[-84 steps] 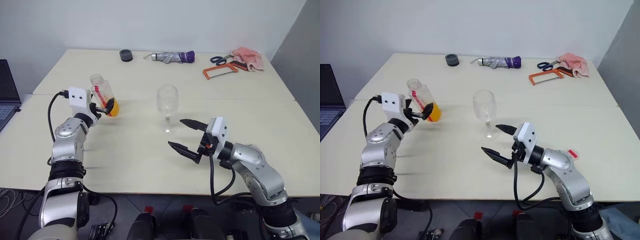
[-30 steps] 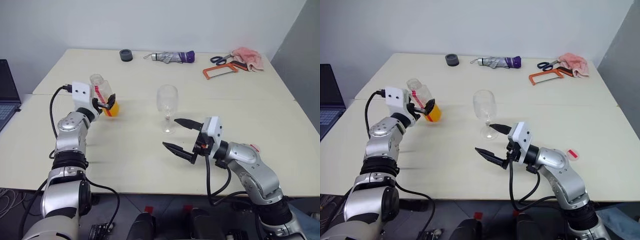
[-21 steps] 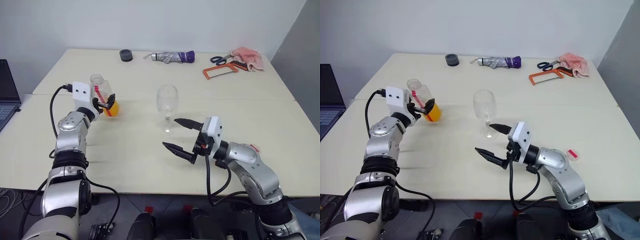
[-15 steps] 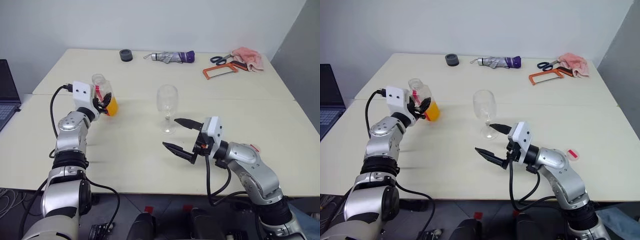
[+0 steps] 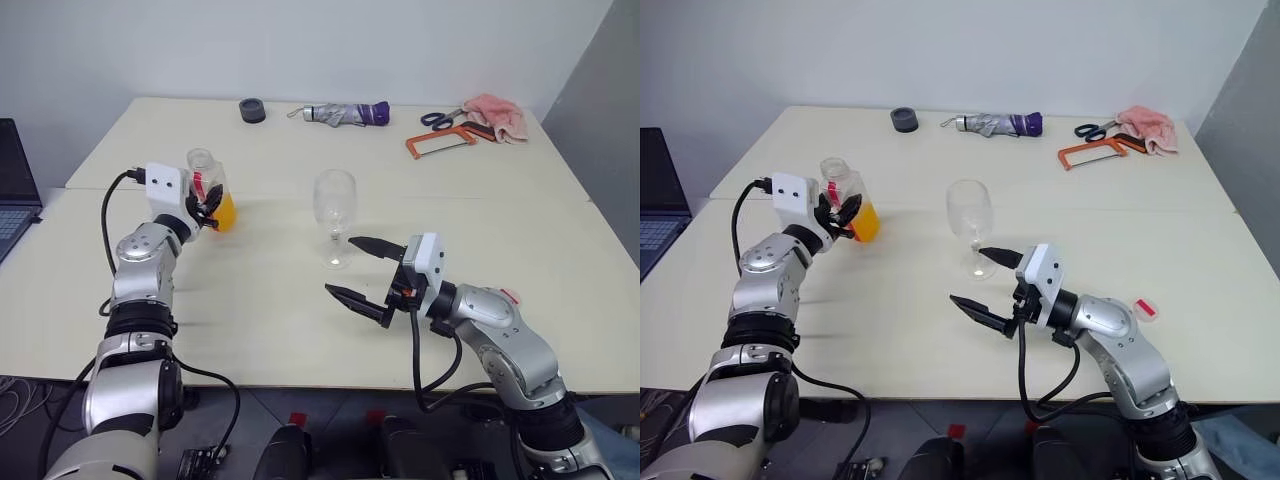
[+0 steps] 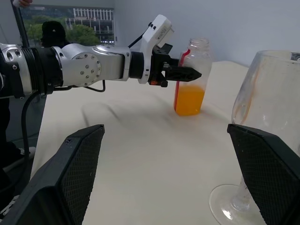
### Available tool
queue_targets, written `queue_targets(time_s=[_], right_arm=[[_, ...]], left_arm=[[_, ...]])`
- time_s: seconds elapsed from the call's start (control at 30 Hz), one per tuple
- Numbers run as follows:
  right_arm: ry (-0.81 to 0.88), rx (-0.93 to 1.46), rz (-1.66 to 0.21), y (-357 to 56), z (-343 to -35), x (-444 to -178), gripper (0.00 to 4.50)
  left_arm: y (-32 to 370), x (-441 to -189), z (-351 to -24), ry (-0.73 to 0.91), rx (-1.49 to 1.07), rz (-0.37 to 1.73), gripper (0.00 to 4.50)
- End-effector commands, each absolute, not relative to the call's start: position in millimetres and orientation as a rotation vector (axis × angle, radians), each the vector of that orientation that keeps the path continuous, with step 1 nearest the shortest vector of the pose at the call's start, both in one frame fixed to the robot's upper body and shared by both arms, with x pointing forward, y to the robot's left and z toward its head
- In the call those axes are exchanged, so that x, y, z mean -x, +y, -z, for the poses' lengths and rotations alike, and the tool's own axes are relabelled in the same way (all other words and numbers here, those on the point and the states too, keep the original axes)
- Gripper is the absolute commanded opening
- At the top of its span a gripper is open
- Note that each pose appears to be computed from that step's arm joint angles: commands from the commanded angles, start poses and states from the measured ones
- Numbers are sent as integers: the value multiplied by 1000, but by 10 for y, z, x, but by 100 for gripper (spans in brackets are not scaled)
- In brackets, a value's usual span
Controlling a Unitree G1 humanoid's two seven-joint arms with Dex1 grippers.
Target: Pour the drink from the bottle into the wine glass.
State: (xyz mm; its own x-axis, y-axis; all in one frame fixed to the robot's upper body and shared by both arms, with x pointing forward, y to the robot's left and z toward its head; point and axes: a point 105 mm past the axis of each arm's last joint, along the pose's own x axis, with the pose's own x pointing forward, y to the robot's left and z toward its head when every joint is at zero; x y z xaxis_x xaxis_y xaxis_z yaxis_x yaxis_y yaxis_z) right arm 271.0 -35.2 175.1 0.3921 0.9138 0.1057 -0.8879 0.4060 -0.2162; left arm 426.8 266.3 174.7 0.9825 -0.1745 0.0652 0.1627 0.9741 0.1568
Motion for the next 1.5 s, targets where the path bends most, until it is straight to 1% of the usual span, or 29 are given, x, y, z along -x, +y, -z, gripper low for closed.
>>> queue_targets(time_s=[0.03, 0.37, 0.5, 0.73, 0.87, 1.13, 1.27, 1.5], right_arm=[[-280, 146, -1155, -341, -1868, -2679, 450], [-289, 144, -1112, -436, -1917, -2708, 450], [-298, 123, -1070, -499, -1961, -2727, 450], [-323, 99, -1012, -558, -2032, -2772, 450], [-342, 79, -983, -603, -2092, -2795, 450], [-373, 87, -938, -698, -2206, -2838, 450], [-378, 87, -937, -692, -2226, -2829, 450], [-386, 82, -925, -665, -2240, -2822, 450]], left_arm=[[2582, -4234, -1983, -170, -138, 208, 169], [2316, -4175, -2075, -197, -99, 315, 169], [2095, -4162, -2217, -229, -128, 387, 169], [1861, -4154, -2407, -267, -203, 455, 169], [1717, -4137, -2444, -283, -307, 501, 169], [1499, -4158, -2637, -397, -548, 520, 169], [1405, -4152, -2714, -460, -670, 531, 169], [1245, -4100, -2807, -606, -957, 542, 169]])
